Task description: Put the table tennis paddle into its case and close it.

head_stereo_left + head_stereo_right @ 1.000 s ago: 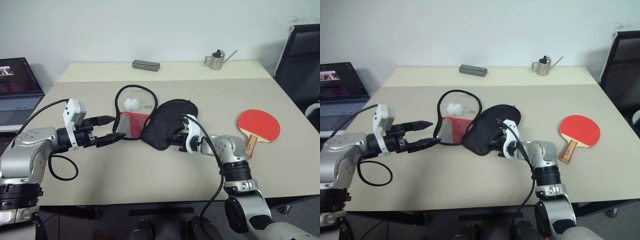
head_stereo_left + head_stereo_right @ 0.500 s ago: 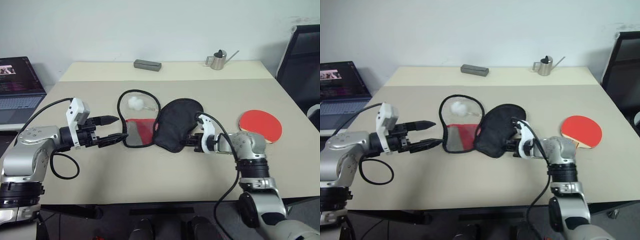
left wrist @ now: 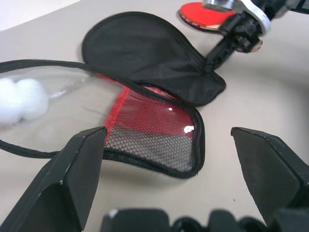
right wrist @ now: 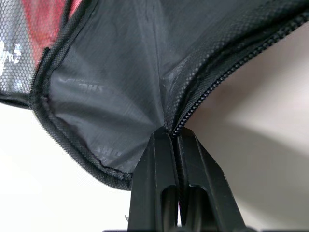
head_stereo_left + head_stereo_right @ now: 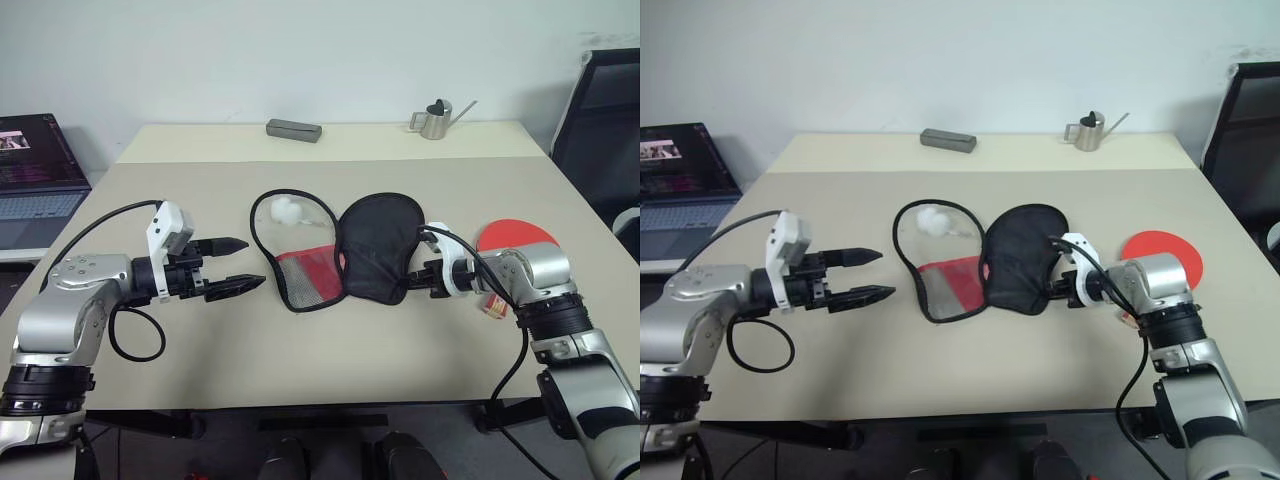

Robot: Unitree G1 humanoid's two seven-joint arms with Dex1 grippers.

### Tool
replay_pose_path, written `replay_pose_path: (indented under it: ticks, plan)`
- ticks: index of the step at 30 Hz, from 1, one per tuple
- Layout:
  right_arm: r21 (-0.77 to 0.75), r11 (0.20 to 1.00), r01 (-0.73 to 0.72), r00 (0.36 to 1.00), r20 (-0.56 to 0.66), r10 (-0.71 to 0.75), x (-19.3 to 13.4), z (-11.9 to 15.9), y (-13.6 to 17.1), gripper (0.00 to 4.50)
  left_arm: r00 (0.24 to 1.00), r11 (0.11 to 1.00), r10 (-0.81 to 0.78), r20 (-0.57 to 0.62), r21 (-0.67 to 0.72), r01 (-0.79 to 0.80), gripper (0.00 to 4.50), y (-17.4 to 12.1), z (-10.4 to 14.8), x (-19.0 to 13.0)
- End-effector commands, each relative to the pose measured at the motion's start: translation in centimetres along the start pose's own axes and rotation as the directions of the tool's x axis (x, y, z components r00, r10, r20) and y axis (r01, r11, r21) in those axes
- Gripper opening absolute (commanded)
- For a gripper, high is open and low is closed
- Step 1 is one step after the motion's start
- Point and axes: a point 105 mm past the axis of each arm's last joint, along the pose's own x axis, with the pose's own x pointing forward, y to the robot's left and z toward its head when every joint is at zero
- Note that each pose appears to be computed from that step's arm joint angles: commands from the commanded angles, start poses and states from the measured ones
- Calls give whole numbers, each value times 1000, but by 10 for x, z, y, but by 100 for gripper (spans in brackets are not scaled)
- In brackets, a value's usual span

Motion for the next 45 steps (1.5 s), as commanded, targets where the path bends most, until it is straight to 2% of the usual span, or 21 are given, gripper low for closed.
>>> replay_pose_path:
  ticks: [1, 11, 29, 33, 39, 42, 45]
  plan:
    - [-119, 992, 47, 998, 43, -42, -6, 26, -10, 2, 1000, 999, -16, 20, 51, 15, 450, -2, 13, 3]
    - [-250, 967, 53, 998, 43, -43, 12, 48, -13, 2, 999, 998, -27, 17, 57, 26, 450, -3, 14, 5]
    - [-349, 924, 156, 986, 107, -126, 8, 76, -28, 2, 1000, 998, -18, 18, 54, 17, 450, -2, 13, 4]
    - [-348, 919, 182, 979, 147, -139, 7, 83, -28, 89, 1000, 998, -19, 20, 55, 18, 450, -2, 13, 4]
    - [-423, 861, 283, 953, 228, -201, -3, 97, -37, 287, 1000, 999, -16, 26, 50, 15, 450, -1, 14, 4]
    - [-490, 792, 363, 922, 309, -232, -10, 110, -39, 287, 999, 999, -19, 27, 51, 17, 450, 0, 14, 6]
    - [-528, 754, 391, 911, 338, -236, -12, 113, -40, 287, 999, 998, -22, 30, 53, 21, 450, 0, 15, 8]
